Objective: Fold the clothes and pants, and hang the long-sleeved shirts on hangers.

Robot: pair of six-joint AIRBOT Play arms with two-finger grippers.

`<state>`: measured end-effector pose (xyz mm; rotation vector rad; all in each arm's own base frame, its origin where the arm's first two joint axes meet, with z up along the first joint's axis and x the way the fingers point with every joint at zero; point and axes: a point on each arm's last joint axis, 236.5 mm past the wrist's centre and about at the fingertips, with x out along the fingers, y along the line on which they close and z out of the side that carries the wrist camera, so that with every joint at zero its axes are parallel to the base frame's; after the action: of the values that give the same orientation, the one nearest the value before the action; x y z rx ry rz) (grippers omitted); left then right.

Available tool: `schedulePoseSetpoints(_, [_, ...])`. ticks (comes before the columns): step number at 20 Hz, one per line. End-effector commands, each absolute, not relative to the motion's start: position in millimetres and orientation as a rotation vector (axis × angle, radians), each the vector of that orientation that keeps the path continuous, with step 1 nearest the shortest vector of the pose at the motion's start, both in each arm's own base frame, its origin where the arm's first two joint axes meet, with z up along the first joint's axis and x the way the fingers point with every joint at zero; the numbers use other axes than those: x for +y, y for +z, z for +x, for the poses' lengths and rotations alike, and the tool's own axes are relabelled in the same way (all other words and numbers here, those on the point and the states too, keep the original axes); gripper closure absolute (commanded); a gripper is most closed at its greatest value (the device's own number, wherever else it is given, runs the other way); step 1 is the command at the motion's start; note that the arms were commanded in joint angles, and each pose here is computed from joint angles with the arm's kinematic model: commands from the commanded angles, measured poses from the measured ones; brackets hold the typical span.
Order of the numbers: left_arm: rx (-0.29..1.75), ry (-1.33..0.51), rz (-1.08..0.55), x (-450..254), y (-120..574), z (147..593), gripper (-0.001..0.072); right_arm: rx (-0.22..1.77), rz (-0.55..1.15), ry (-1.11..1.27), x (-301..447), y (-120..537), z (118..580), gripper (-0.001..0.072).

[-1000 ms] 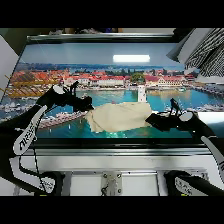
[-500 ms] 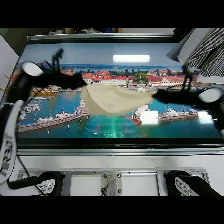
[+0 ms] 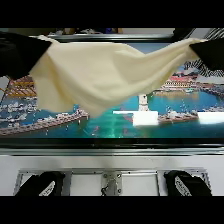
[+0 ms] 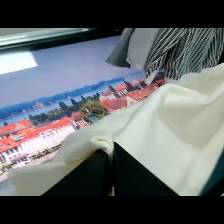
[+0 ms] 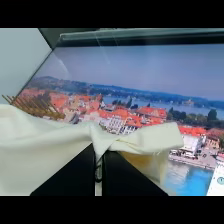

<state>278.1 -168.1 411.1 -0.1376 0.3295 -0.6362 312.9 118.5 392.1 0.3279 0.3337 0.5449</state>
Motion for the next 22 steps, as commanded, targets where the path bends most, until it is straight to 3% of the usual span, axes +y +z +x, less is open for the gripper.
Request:
schedulePoseSetpoints(1, [0.256, -0.491, -0.120, -133.3, 430.0, 263.2, 0.0696, 0.270, 0.364, 0.536, 117.7, 417.0, 297.2, 0.0706])
schedulePoseSetpoints(4, [0.373, -0.483, -0.111, -144.1, 388.2, 290.7, 0.0696, 0.386, 0.407, 0.520, 116.9, 389.2, 313.0, 0.0706])
schedulePoseSetpoints(10, [0.885, -0.399, -0.091, -174.4, 156.9, 393.0, 0.0696, 0.778, 0.392, 0.357, 95.0, 229.5, 413.7, 0.0691])
schedulePoseSetpoints(11, [0.914, -0.374, -0.101, -175.7, 125.1, 415.0, 0.0695, 0.805, 0.395, 0.338, 92.8, 204.1, 437.4, 0.0535])
schedulePoseSetpoints(12, [0.929, -0.349, -0.116, -173.2, 104.4, 435.7, 0.0550, 0.805, 0.429, 0.322, 90.3, 184.8, 462.3, 0.0247])
schedulePoseSetpoints(13, [0.951, -0.309, -0.142, -163.7, 90.8, 456.2, 0.0211, 0.794, 0.476, 0.319, 88.2, 174.2, 480.9, 0.0125])
schedulePoseSetpoints(14, [0.981, -0.268, -0.181, -152.6, 84.4, 469.6, 0.0077, 0.771, 0.528, 0.324, 83.7, 171.5, 494.1, 0.0128])
schedulePoseSetpoints(17, [1.104, -0.173, -0.223, -104.5, 74.2, 475.5, 0.0077, 0.752, 0.528, 0.336, 55.4, 178.4, 489.9, 0.0128])
schedulePoseSetpoints(22, [1.396, -0.122, -0.299, -83.2, -0.7, 408.6, 0.0077, 1.062, 0.376, 0.185, -10.5, 99.6, 396.8, 0.0129])
